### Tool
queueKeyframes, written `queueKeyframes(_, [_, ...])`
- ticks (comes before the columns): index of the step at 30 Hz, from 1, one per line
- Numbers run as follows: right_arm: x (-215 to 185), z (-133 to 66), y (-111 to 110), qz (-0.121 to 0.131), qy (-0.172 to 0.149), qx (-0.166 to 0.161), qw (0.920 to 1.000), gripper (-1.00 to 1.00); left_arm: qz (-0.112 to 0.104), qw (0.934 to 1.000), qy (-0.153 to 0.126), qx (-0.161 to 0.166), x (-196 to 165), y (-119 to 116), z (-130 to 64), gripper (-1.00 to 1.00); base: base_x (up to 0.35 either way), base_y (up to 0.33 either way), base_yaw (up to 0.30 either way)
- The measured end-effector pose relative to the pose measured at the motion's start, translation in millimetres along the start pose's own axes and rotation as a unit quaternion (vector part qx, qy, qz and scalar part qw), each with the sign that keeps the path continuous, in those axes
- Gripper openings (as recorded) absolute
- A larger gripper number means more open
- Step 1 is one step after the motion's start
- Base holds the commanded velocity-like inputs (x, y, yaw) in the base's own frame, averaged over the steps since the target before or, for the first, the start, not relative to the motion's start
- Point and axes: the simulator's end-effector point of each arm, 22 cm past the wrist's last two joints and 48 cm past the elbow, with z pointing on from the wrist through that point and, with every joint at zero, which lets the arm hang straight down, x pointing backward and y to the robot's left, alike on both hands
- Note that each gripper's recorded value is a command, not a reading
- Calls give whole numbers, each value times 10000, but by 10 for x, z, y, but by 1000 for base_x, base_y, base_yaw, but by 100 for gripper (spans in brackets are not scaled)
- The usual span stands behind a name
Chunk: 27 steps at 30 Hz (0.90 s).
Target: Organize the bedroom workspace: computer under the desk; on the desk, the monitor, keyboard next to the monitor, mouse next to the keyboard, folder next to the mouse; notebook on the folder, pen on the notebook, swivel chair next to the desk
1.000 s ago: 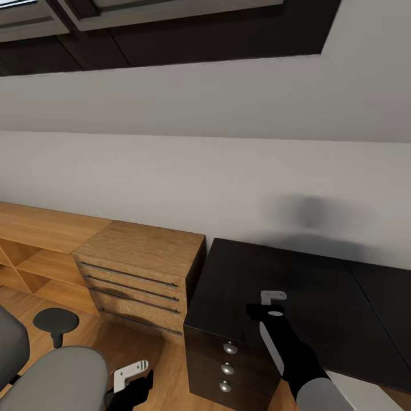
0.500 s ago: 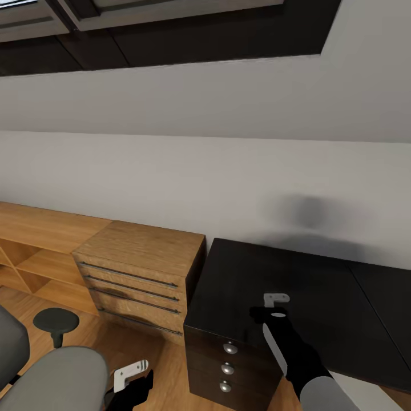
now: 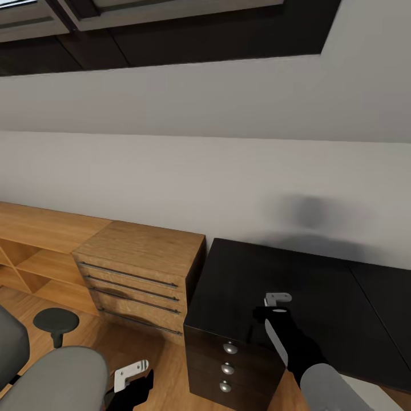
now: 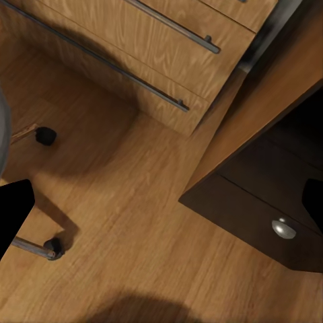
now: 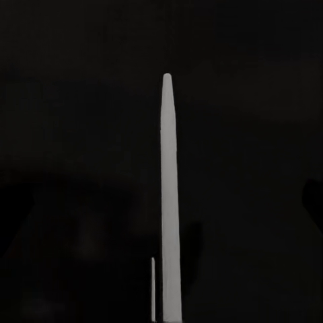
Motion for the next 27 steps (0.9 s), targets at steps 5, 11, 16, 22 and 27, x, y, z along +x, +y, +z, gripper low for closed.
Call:
queueKeyframes(5, [10,16,-9,-12,43,10,10000,100,2,10000,2,0,1,0,0,100,0,0,0])
queueKeyframes(11, [32,17,-5,-25,95,11,10000,100,1,10000,1,-1,0,1,0,100,0,0,0])
queueKeyframes(16, [82,16,-5,-56,211,11,9998,100,1,10000,6,0,3,1,0,100,0,0,0])
queueKeyframes(22, [140,15,-5,-93,346,10,9994,100,4,10000,7,-2,3,4,0,100,0,0,0])
queueKeyframes(27, [244,5,-3,-151,582,0,9982,100,2,10000,8,0,4,1,0,100,0,0,0])
